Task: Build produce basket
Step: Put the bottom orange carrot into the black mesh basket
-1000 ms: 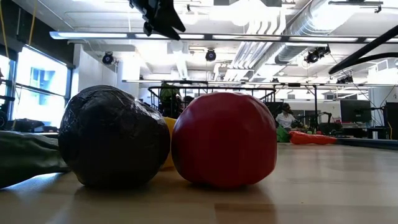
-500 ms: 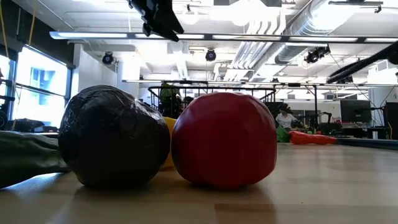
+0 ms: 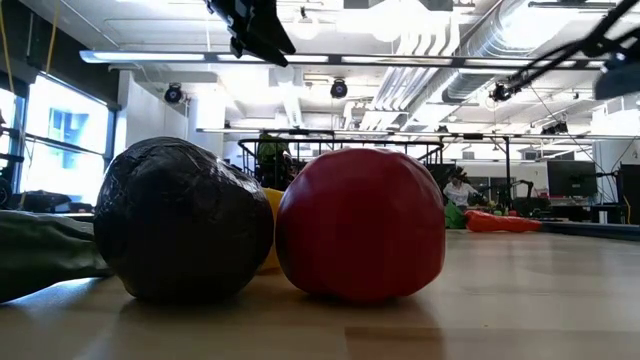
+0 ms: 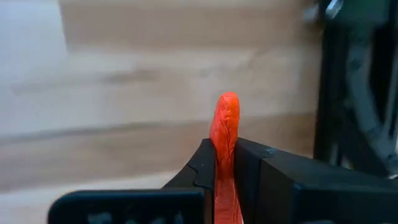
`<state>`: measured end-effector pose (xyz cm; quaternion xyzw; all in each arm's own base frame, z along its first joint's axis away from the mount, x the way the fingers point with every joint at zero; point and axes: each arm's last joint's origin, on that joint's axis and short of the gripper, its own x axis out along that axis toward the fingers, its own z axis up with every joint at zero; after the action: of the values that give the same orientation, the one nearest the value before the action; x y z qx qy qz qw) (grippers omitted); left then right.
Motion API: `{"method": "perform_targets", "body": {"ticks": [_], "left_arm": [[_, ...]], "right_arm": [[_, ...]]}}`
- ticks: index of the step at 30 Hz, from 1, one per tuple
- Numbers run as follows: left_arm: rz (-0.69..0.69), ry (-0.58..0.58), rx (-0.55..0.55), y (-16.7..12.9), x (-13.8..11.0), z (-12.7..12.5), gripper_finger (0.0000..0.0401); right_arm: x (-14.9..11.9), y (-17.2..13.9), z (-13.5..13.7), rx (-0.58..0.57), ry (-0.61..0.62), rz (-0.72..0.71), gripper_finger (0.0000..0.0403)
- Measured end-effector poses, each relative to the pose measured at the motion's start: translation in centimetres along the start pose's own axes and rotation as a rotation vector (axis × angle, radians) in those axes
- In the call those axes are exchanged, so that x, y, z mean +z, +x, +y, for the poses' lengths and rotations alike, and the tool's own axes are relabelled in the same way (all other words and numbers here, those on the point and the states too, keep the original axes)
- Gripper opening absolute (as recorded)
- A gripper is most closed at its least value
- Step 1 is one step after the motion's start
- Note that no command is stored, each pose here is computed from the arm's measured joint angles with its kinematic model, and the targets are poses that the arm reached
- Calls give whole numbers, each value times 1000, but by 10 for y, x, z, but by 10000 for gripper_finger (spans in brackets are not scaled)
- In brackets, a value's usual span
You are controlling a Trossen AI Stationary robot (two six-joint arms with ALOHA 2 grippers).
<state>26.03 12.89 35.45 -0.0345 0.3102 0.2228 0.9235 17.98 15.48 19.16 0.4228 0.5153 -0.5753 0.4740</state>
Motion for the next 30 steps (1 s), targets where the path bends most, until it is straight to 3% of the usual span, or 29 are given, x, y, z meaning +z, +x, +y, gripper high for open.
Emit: {"method": "perform_targets", "body": {"ticks": [5,16,30], "left_arm": [[0,0,0,0,0,0,236],[59,1,-4,0,-6,0,236],[193,-9,-12,-2,-19,-1,236]], "right_arm": [[21,-15,-1,42,45,-108,8],[74,-47,5,390,132,-351,8],[134,-80,31,705,86,-550,8]]}}
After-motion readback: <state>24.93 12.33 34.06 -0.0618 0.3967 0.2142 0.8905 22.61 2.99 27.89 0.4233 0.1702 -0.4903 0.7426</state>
